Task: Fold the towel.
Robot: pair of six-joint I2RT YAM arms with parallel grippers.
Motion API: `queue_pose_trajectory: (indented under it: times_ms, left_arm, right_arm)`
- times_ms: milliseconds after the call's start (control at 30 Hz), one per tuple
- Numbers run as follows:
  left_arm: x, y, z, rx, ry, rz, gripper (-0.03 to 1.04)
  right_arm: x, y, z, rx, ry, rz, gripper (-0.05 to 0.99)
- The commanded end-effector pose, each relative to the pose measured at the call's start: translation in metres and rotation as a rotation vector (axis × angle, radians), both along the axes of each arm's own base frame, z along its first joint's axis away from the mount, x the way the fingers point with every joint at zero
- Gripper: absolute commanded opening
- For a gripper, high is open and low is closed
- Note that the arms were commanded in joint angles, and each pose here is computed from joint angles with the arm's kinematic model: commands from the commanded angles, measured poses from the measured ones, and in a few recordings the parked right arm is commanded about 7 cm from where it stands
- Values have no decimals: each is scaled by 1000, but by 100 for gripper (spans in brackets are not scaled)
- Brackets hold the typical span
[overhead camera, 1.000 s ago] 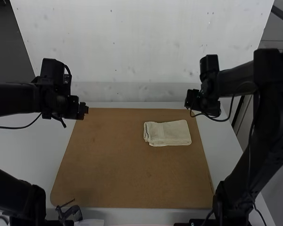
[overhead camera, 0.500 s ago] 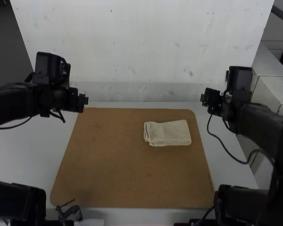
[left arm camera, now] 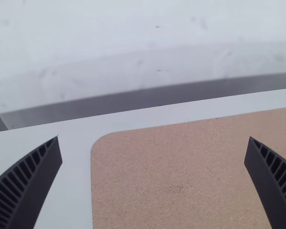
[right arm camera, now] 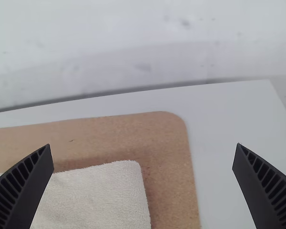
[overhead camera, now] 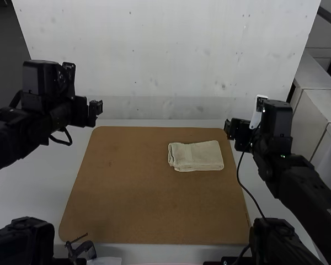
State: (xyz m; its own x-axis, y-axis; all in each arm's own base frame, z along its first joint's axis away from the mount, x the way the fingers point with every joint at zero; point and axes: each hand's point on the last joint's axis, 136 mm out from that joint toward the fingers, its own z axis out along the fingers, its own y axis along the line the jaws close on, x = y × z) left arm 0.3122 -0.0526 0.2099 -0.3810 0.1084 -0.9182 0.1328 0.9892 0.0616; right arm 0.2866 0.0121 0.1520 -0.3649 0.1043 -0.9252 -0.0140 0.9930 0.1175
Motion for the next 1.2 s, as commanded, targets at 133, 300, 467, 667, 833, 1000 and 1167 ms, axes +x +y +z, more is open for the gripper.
queue_pose_trajectory:
  times_ms: [133, 300, 467, 667, 833, 1000, 1167]
  left_arm:
    - [-23, 5, 22, -10, -107, 13, 99]
    - [-34, 9, 30, -36, -141, 30, 99]
    - [-43, 13, 40, -44, -177, 41, 99]
    - [-52, 23, 51, -53, -233, 72, 99]
    - [-69, 34, 68, -73, -325, 104, 99]
    - [-78, 60, 75, -72, -355, 205, 98]
    - [-90, 81, 84, -82, -396, 298, 98]
  right_arm:
    - [-22, 3, 22, 8, -158, 1, 96]
    - [-37, 1, 32, 11, -253, -5, 96]
    - [-44, -4, 38, 10, -310, -28, 96]
    - [-47, -9, 40, -19, -351, -47, 96]
    - [-45, -8, 36, -23, -357, -47, 96]
    - [-45, -10, 38, -28, -366, -52, 96]
    - [-45, -11, 41, -33, -381, -58, 96]
